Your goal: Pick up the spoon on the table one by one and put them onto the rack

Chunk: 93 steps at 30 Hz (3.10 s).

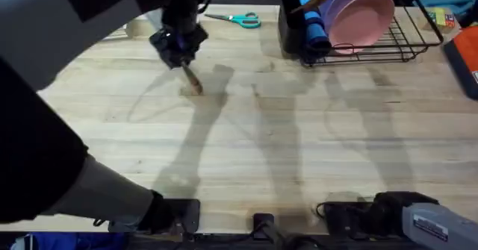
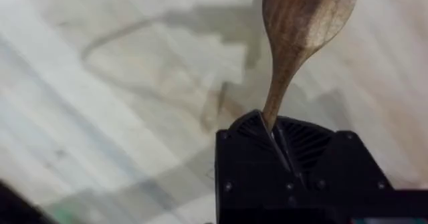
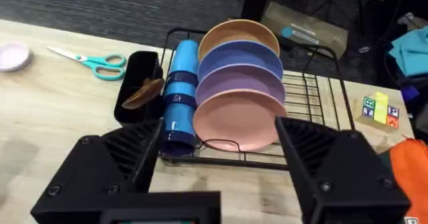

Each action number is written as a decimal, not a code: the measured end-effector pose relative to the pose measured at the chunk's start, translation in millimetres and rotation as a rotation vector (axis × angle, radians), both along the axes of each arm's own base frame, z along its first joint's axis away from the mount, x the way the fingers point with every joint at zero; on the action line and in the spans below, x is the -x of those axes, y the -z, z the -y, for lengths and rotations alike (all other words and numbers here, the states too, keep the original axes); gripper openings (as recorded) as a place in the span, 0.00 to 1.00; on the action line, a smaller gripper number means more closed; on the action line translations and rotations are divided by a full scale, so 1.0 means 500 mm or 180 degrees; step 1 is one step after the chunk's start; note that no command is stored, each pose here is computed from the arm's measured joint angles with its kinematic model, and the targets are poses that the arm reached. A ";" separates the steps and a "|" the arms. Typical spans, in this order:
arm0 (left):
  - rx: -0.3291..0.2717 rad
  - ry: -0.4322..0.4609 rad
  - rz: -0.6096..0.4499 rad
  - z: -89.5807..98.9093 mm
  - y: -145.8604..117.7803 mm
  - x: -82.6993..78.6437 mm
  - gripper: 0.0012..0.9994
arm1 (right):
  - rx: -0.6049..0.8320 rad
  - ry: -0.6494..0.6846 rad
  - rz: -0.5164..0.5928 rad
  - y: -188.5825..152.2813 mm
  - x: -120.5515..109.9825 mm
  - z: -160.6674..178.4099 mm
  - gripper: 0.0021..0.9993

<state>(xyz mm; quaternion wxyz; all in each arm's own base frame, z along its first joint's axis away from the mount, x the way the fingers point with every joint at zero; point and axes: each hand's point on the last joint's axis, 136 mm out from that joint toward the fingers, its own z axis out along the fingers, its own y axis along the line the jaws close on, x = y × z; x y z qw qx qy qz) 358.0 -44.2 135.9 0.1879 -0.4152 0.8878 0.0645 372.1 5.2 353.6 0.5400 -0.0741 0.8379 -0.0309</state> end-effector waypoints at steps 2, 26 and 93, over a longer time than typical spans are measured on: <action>0.0048 0.0096 0.0169 0.031 -0.014 -0.021 0.04 | 0.0000 0.0000 0.0000 0.000 0.000 0.000 1.00; 0.0411 0.1118 0.2833 0.331 -0.303 -0.241 0.04 | 0.0001 -0.0001 -0.0088 0.012 0.006 0.000 1.00; -0.0082 0.2496 0.2496 0.576 -0.042 -0.273 0.44 | 0.0001 -0.0001 -0.0313 0.043 0.022 0.000 1.00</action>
